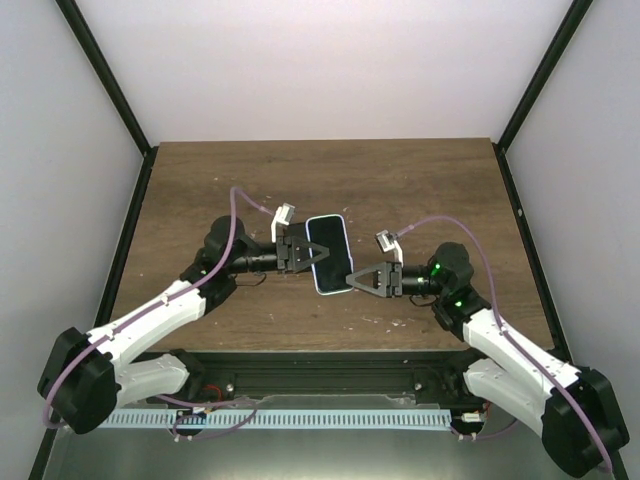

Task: Put the phone into the phone case

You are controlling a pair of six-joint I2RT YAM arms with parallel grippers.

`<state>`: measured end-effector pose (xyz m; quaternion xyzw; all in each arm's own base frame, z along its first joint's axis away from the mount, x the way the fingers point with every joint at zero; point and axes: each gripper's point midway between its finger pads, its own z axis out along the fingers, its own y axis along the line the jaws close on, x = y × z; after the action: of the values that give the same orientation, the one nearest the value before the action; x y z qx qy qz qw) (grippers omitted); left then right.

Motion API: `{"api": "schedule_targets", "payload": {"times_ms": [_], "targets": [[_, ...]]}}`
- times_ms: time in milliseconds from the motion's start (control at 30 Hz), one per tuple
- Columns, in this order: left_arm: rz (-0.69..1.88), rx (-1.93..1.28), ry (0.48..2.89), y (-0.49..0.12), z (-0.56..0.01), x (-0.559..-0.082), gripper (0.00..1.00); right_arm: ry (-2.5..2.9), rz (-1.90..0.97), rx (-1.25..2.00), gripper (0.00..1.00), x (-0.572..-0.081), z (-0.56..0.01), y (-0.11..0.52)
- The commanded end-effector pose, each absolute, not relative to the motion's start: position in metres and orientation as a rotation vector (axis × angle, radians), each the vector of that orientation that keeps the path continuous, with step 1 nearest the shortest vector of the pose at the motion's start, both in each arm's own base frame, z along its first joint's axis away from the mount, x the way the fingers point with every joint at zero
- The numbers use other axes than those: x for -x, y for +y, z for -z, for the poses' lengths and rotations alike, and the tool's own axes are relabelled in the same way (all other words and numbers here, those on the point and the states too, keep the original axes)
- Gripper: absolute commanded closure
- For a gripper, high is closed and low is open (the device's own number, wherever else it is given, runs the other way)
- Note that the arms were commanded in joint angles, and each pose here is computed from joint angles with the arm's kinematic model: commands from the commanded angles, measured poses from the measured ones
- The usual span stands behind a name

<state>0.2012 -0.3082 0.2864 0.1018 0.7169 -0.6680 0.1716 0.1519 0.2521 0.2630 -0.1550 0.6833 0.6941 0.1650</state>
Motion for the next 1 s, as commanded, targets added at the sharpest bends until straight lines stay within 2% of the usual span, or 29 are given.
{"api": "schedule_targets", "payload": {"times_ms": [0, 167, 233, 300, 467, 633, 700, 733, 800, 867, 967], "targets": [[1.872, -0.342, 1.901, -0.305, -0.31, -0.206, 1.0, 1.925, -1.986, 0.511, 0.48, -0.148, -0.278, 0.256], [1.778, -0.344, 1.958, -0.304, -0.3, -0.213, 1.0, 1.929, -1.983, 0.49, 0.74, -0.149, -0.277, 0.255], [1.735, -0.347, 1.977, -0.303, -0.295, -0.215, 1.0, 1.933, -1.984, 0.471, 0.89, -0.151, -0.277, 0.255], [1.669, -0.358, 2.009, -0.301, -0.289, -0.218, 1.0, 1.939, -1.985, 0.441, 0.99, -0.153, -0.277, 0.255], [1.546, -0.389, 2.07, -0.297, -0.272, -0.222, 1.0, 1.962, -2.005, 0.379, 0.99, -0.159, -0.274, 0.256], [1.585, -0.398, 2.075, -0.298, -0.269, -0.217, 1.0, 1.969, -2.004, 0.361, 0.99, -0.162, -0.269, 0.257], [1.609, -0.398, 2.072, -0.298, -0.27, -0.215, 1.0, 1.957, -1.995, 0.36, 0.95, -0.162, -0.269, 0.256], [1.626, -0.393, 2.071, -0.299, -0.271, -0.214, 1.0, 1.946, -1.988, 0.363, 0.88, -0.162, -0.27, 0.256], [1.707, -0.389, 2.041, -0.302, -0.278, -0.209, 1.0, 1.925, -1.979, 0.35, 0.68, -0.164, -0.272, 0.255], [1.8, -0.369, 1.996, -0.303, -0.285, -0.204, 1.0, 1.918, -1.998, 0.349, 0.53, -0.163, -0.272, 0.255], [1.867, -0.359, 1.924, -0.304, -0.299, -0.204, 1.0, 1.903, -2.013, 0.393, 0.47, -0.16, -0.277, 0.26]]}}
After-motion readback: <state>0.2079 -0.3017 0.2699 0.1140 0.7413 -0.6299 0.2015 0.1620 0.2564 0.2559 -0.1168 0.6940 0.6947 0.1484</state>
